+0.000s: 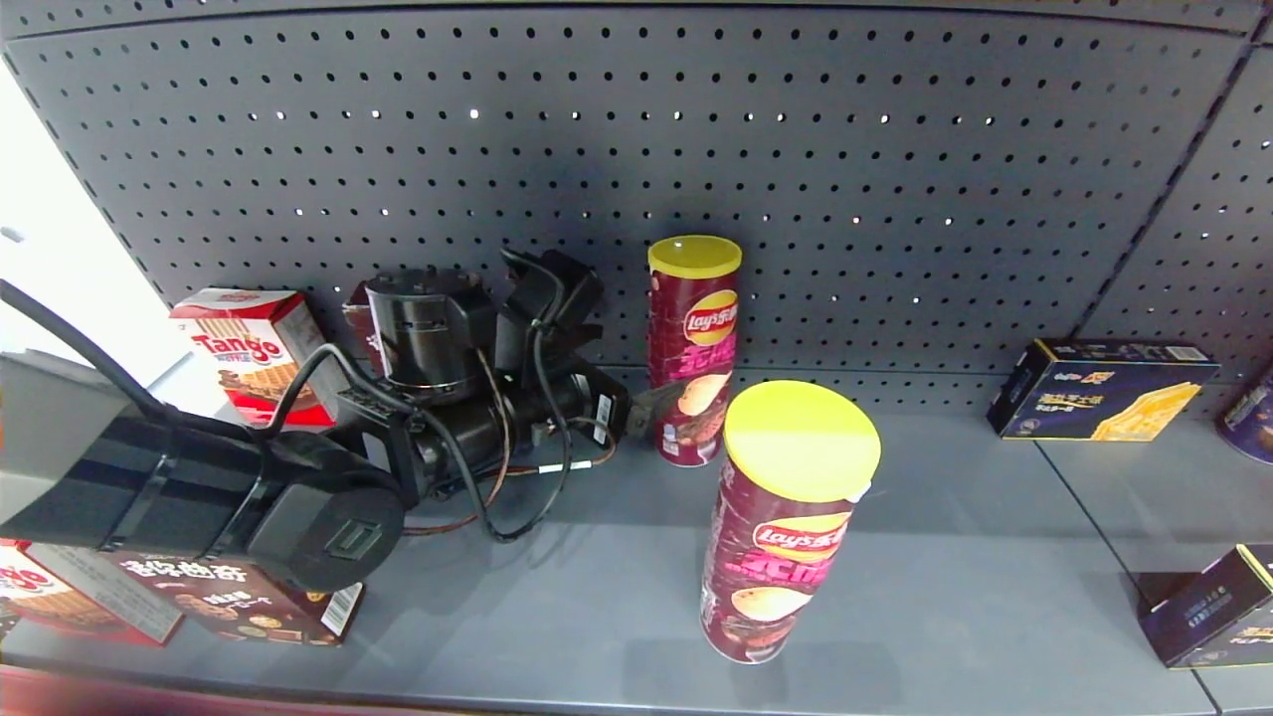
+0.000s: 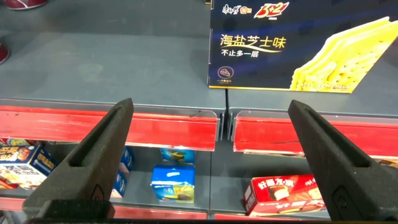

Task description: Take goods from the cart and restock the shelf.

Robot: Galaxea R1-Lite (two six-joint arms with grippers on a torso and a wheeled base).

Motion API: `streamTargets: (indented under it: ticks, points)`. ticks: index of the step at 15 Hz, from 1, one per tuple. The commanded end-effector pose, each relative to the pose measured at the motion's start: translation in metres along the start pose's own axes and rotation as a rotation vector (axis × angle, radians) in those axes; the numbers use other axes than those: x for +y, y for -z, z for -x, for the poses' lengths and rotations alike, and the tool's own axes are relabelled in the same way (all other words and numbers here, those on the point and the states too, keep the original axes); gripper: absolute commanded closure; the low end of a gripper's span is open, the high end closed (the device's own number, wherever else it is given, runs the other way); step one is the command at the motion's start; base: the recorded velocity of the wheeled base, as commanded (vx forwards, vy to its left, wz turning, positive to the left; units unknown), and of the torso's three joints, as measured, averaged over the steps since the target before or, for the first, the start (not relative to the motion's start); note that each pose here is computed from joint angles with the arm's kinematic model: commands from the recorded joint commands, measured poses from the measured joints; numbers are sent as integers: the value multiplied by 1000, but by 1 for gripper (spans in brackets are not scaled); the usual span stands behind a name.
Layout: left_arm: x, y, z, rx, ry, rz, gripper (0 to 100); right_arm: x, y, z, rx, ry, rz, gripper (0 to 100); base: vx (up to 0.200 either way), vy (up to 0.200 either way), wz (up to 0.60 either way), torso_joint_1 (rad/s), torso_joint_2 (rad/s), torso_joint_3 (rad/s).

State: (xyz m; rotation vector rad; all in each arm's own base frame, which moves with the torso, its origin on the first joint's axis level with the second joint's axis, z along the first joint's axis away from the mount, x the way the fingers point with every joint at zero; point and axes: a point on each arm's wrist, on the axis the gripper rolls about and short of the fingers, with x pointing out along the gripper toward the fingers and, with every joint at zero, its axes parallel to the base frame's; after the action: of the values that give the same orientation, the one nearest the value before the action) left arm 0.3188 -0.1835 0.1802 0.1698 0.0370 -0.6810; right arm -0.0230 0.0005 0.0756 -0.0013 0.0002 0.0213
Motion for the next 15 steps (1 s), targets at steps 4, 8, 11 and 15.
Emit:
streamTargets:
  ticks: [4, 8, 11, 15]
  points:
    - [2, 8, -4, 25, -21, 4, 0, 0, 0, 0, 1, 0, 0, 0, 0, 0, 0, 0, 0, 0]
    - [3, 8, -4, 28, -32, 5, 0, 0, 0, 0, 1, 0, 0, 0, 0, 0, 0, 0, 0, 0]
    - [2, 8, -3, 26, -31, 4, 0, 0, 0, 0, 1, 0, 0, 0, 0, 0, 0, 0, 0, 0]
    - [1, -7, 8, -11, -37, -2, 0, 0, 0, 0, 1, 0, 0, 0, 0, 0, 0, 0, 0, 0]
